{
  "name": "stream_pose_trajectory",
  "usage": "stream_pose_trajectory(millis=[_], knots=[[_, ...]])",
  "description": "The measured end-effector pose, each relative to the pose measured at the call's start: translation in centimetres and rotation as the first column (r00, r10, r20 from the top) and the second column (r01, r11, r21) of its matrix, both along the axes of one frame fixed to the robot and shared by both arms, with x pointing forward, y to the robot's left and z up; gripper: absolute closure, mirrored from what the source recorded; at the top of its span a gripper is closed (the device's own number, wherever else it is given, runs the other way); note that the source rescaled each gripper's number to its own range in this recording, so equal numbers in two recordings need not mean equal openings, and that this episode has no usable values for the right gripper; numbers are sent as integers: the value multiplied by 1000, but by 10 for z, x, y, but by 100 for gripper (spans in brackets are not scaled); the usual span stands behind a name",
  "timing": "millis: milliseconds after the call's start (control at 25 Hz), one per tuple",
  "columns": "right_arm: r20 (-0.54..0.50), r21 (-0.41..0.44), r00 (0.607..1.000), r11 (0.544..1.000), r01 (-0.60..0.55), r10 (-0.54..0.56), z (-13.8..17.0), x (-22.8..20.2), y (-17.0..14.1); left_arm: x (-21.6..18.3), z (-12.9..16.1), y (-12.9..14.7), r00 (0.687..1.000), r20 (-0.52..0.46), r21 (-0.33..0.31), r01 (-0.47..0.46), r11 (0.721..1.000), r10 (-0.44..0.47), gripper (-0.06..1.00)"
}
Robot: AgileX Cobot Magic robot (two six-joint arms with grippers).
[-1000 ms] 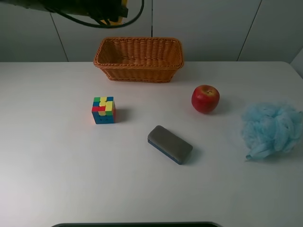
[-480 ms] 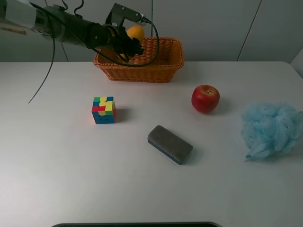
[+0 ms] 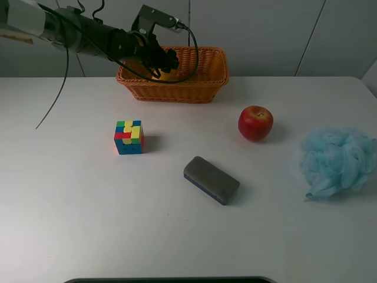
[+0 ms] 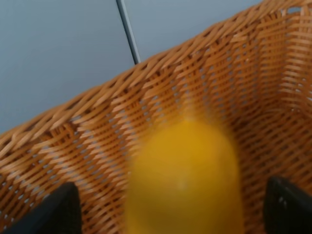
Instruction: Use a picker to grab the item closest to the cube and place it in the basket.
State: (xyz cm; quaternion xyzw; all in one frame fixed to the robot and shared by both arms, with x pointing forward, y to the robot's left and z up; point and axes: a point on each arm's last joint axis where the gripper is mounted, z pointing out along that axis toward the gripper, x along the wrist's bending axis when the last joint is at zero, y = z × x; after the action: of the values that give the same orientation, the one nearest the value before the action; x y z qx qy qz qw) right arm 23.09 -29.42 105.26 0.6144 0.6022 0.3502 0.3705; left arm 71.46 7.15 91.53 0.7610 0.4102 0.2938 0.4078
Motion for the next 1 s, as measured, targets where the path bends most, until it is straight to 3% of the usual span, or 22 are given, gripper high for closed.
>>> stream_pose_trajectory(millis=[320,440,560,800,1000], knots=[[0,0,1000,1000,0,0,0,0,0,-1,1,0,1000,-12,3,-2,1000,2,-2],[0,0,1000,1000,0,0,0,0,0,-6,16,3,998,-59,20,-9,1000,10,-3],[0,0,1000,1000,0,0,0,0,0,-18,62,9,994,-108,17,-25,1000,27,-4],[0,0,1000,1000,0,0,0,0,0,-83,206,39,996,-78,21,-32,999,33,-4],[0,0,1000,1000,0,0,0,0,0,-163,295,87,984,-71,59,-156,986,160,-4]])
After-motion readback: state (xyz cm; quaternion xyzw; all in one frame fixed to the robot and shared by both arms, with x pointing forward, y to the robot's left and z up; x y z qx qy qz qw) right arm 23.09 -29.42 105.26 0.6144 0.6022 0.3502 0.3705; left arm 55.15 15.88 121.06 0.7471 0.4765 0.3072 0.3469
